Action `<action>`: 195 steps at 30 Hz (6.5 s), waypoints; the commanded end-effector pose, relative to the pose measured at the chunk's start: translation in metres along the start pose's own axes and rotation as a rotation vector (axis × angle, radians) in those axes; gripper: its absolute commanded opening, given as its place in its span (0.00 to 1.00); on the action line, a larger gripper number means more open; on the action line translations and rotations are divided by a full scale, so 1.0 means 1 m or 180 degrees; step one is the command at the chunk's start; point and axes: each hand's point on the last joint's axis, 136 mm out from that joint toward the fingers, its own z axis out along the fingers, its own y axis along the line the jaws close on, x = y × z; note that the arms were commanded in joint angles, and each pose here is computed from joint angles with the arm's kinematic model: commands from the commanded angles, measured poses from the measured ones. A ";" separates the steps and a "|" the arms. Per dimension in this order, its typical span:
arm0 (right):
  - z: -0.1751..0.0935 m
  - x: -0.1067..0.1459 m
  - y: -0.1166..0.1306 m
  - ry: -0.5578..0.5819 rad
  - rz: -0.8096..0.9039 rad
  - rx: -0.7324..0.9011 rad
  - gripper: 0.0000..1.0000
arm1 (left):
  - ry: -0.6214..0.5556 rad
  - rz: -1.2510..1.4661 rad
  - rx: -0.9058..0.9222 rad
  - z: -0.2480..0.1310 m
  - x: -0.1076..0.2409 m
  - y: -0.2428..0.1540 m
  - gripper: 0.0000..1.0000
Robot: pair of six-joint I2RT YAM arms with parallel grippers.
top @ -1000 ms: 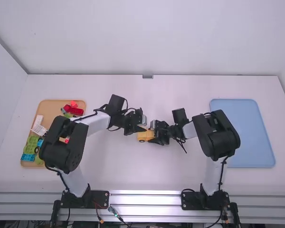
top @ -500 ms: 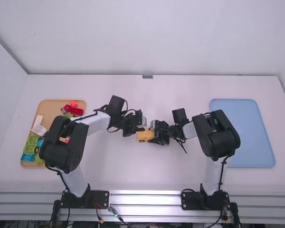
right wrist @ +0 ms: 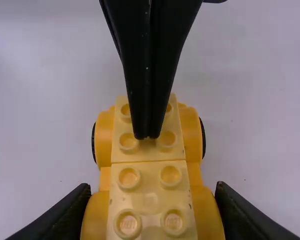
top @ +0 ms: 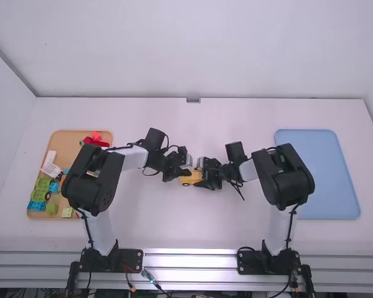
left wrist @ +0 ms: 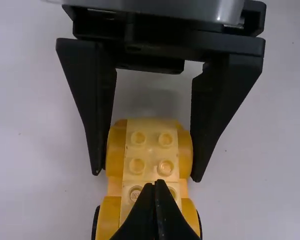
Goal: Assemble lego blocks to make yellow taxi
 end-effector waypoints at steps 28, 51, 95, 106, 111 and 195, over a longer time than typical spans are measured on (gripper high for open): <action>0.002 0.004 -0.002 0.0048 0.0026 0.0019 0.58 | -0.0261 0.0073 -0.1366 -0.079 -0.083 0.045 0.99; -0.063 -0.015 -0.028 0.1136 0.0493 0.0761 0.99 | 0.0370 -0.3239 -0.4103 -0.220 0.028 0.084 0.99; -0.125 -0.105 -0.091 0.1013 0.0125 0.1464 0.99 | 0.2014 -0.4481 -0.3096 -0.382 0.280 -0.047 0.64; -0.125 -0.111 -0.094 0.0979 0.0059 0.1487 1.00 | 0.1956 -0.4490 -0.3221 -0.369 0.293 -0.046 0.53; -0.125 -0.115 -0.098 0.0938 0.0013 0.1530 0.99 | 0.1940 -0.4515 -0.3282 -0.364 0.299 -0.048 0.52; -0.053 -0.248 -0.044 -0.1626 0.0095 -0.0623 0.72 | -0.2080 -0.0037 -0.0324 -0.156 -0.129 0.011 0.02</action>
